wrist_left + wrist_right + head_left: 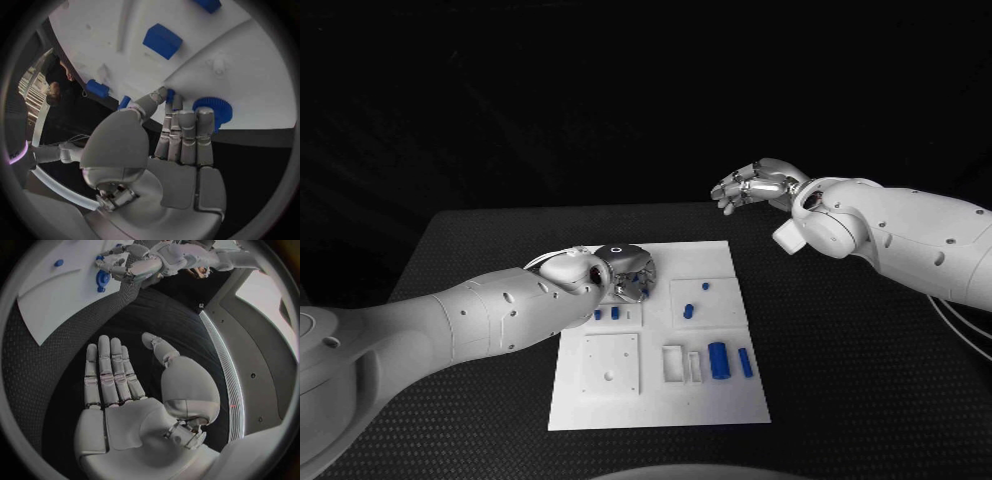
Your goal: Assemble the parts on the task board
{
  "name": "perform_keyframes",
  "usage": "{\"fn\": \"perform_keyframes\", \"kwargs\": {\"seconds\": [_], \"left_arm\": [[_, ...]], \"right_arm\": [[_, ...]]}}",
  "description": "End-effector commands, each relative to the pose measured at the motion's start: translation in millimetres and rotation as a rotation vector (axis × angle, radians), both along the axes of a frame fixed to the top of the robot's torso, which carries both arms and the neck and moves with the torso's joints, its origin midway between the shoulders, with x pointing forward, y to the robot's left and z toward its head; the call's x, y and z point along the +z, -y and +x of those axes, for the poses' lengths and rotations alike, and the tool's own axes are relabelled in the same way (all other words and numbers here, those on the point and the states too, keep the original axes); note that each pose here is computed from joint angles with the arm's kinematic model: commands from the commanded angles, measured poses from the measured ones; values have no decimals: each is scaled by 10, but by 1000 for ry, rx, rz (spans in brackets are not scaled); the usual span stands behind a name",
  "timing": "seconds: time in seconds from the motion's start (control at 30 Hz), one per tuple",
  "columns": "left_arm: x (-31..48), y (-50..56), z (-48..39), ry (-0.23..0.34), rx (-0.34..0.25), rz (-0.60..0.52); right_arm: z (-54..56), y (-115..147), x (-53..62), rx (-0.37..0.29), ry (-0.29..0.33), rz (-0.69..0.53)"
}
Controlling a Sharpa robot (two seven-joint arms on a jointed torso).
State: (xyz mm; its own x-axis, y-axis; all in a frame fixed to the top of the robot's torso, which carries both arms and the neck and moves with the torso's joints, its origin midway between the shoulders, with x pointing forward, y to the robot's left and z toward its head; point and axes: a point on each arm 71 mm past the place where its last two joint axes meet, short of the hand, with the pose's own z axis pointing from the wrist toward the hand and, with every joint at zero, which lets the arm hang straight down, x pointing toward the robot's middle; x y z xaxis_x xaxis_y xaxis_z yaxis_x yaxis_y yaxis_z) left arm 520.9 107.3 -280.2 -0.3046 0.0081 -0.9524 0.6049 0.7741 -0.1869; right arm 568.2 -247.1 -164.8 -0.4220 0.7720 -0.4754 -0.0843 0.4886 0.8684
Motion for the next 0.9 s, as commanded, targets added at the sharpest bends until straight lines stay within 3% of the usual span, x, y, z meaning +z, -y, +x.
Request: {"fn": "perform_keyframes", "kwargs": {"seconds": [0.03,0.9], "left_arm": [[-109,-17,-38,-41,-3,63],[-29,-23,-49,33,-2,-20]], "right_arm": [[-2,-16,4,13,5,6],[-4,-25,5,16,6,7]]}}
